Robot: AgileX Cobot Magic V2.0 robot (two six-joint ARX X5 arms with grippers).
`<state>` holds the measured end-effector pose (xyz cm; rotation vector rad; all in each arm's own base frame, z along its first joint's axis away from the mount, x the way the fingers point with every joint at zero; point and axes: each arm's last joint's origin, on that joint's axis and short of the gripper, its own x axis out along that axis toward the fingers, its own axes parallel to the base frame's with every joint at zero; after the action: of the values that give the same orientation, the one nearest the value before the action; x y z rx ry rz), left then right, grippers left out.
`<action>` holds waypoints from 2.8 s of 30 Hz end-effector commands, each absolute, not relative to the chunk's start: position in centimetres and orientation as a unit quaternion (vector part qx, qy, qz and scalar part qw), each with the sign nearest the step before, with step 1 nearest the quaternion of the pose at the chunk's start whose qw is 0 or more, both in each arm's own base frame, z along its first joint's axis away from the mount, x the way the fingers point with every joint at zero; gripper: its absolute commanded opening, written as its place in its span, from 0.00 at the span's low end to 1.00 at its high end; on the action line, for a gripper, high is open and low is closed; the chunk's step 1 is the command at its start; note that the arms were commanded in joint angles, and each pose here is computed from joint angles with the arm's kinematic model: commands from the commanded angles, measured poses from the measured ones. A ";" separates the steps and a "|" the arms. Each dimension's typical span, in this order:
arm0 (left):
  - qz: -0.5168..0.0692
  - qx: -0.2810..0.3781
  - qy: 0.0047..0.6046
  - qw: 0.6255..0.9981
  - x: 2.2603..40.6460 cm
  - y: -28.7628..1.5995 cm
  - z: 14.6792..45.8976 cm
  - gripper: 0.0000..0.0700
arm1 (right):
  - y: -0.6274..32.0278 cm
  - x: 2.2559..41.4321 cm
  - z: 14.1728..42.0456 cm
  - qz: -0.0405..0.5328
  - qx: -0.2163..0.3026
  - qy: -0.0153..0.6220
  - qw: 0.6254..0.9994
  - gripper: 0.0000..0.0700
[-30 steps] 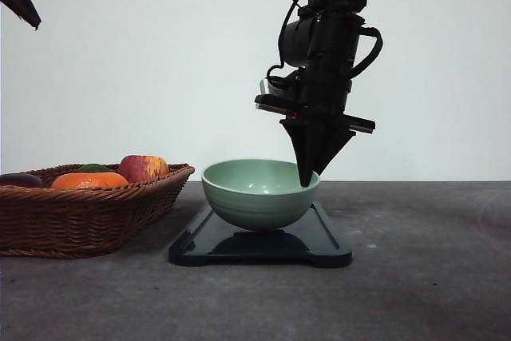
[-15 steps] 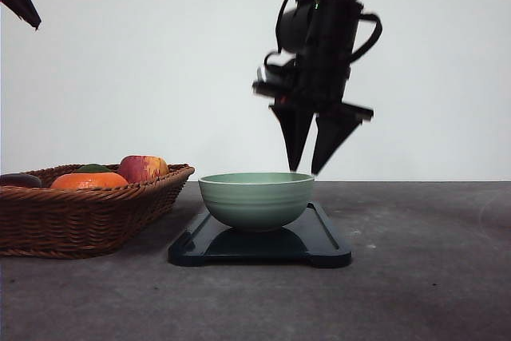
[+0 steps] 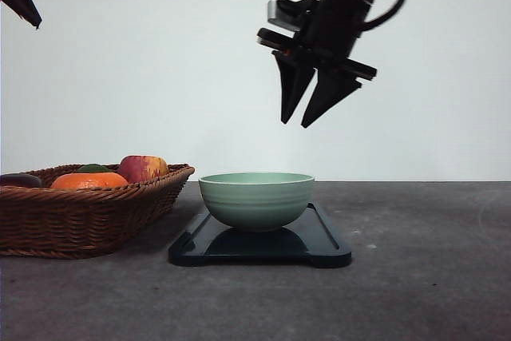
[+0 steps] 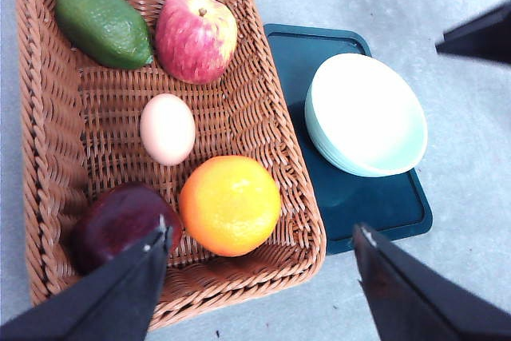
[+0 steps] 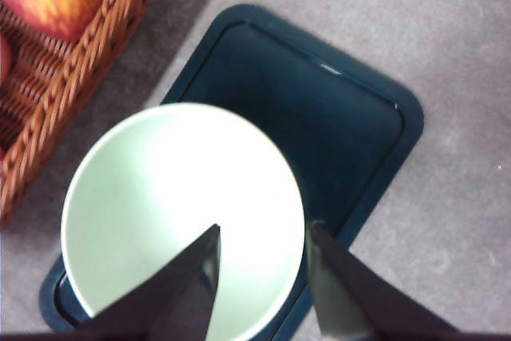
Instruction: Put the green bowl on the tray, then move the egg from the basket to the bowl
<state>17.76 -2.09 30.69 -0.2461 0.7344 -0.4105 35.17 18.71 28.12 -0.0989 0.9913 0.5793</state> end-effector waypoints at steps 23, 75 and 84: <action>-0.200 -0.112 0.379 0.897 20.3 -3.5 30.4 0.67 | 8.5 16.6 21.9 0.254 -0.025 0.357 0.899 0.30; -0.111 0.017 0.581 0.806 37.8 -8.4 21.0 0.67 | 7.6 14.9 23.0 0.240 0.004 0.324 0.915 0.30; -0.109 0.017 0.590 0.800 38.0 -8.5 20.1 0.67 | 7.6 14.9 23.0 0.239 0.005 0.324 0.915 0.30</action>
<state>37.45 -8.19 20.29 0.0272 1.2707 -0.2290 14.81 7.46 22.90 -0.0046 0.6682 0.4953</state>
